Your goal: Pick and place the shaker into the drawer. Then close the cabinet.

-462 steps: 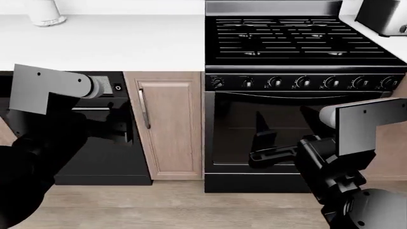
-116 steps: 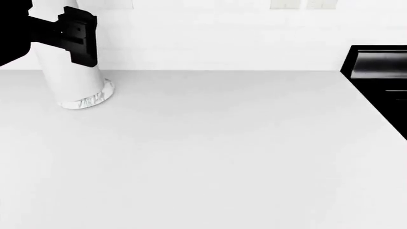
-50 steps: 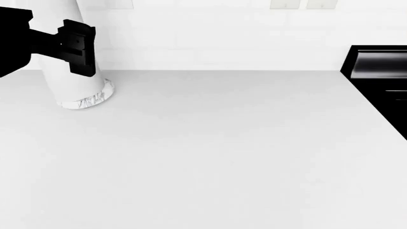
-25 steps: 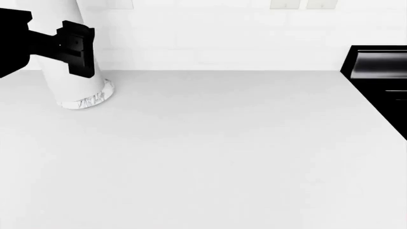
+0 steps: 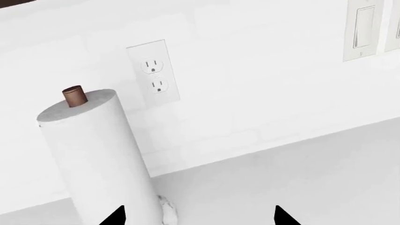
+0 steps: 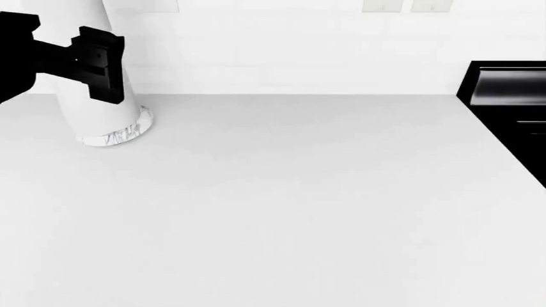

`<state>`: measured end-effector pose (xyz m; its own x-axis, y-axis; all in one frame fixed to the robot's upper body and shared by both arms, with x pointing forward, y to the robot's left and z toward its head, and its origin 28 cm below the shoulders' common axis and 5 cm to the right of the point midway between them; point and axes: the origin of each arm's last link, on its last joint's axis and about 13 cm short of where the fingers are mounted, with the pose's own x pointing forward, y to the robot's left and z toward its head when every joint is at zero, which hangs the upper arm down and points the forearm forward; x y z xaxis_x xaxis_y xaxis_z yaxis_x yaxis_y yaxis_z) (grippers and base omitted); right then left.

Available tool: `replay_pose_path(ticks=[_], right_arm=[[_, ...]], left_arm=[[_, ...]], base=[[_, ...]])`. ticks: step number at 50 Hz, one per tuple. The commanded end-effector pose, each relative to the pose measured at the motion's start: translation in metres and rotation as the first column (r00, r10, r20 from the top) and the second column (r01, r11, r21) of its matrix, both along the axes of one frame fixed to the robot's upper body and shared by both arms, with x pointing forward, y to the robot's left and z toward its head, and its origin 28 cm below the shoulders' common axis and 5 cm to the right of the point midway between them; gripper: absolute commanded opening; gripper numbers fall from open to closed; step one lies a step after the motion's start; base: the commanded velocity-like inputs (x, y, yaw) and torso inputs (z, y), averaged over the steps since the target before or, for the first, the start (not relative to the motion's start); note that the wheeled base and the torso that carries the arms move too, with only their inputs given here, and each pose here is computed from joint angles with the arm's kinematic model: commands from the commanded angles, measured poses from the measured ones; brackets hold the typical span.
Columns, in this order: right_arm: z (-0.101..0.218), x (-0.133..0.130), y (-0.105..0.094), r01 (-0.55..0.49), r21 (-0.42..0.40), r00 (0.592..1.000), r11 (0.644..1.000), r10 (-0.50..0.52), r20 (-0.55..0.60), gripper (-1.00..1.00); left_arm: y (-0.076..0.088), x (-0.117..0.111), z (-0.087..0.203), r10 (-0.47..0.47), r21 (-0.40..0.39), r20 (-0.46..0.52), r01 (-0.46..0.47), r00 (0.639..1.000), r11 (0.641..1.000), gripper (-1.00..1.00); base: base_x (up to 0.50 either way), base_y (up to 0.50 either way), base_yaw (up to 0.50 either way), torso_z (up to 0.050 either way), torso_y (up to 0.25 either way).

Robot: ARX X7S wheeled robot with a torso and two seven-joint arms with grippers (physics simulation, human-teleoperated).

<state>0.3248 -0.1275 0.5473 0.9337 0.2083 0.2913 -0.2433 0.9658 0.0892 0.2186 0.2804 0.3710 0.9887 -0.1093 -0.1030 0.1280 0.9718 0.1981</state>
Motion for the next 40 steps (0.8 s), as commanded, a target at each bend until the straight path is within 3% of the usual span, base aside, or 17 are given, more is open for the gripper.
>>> replay_pose_path(ticks=[1,11,26,29,31,40], right_arm=[[0.027,-0.031,0.001,-0.036,-0.018,0.996,0.999,0.037,0.077,-1.0],[0.04,-0.067,0.003,-0.057,-0.037,0.985,0.998,0.063,0.163,-1.0],[0.026,-0.145,0.001,-0.104,-0.041,0.955,0.994,0.111,0.275,-1.0],[0.02,-0.159,-0.002,-0.046,-0.005,0.959,0.999,0.046,0.281,-1.0],[0.013,-0.17,0.003,-0.114,-0.045,0.946,0.992,0.122,0.299,-1.0],[-0.026,-0.202,0.005,-0.126,-0.049,0.941,0.991,0.135,0.31,-1.0]], left_arm=[[0.001,-0.005,0.005,0.006,-0.012,0.017,-0.006,1.0,1.0,1.0],[0.001,-0.008,0.008,0.01,-0.021,0.028,-0.009,1.0,1.0,1.0],[0.002,-0.011,0.01,0.016,-0.029,0.034,-0.015,0.999,0.999,1.0],[0.002,-0.011,0.01,0.017,-0.029,0.033,-0.016,0.999,0.999,1.0],[0.002,-0.011,0.009,0.018,-0.03,0.032,-0.017,0.999,0.999,1.0],[0.002,-0.012,0.008,0.021,-0.033,0.031,-0.02,0.999,0.999,1.0]], base=[[0.0,0.0,0.0,0.0,0.0],[0.0,0.0,0.0,0.0,0.0],[0.0,0.0,0.0,0.0,0.0],[0.0,0.0,0.0,0.0,0.0],[0.0,0.0,0.0,0.0,0.0],[0.0,0.0,0.0,0.0,0.0]])
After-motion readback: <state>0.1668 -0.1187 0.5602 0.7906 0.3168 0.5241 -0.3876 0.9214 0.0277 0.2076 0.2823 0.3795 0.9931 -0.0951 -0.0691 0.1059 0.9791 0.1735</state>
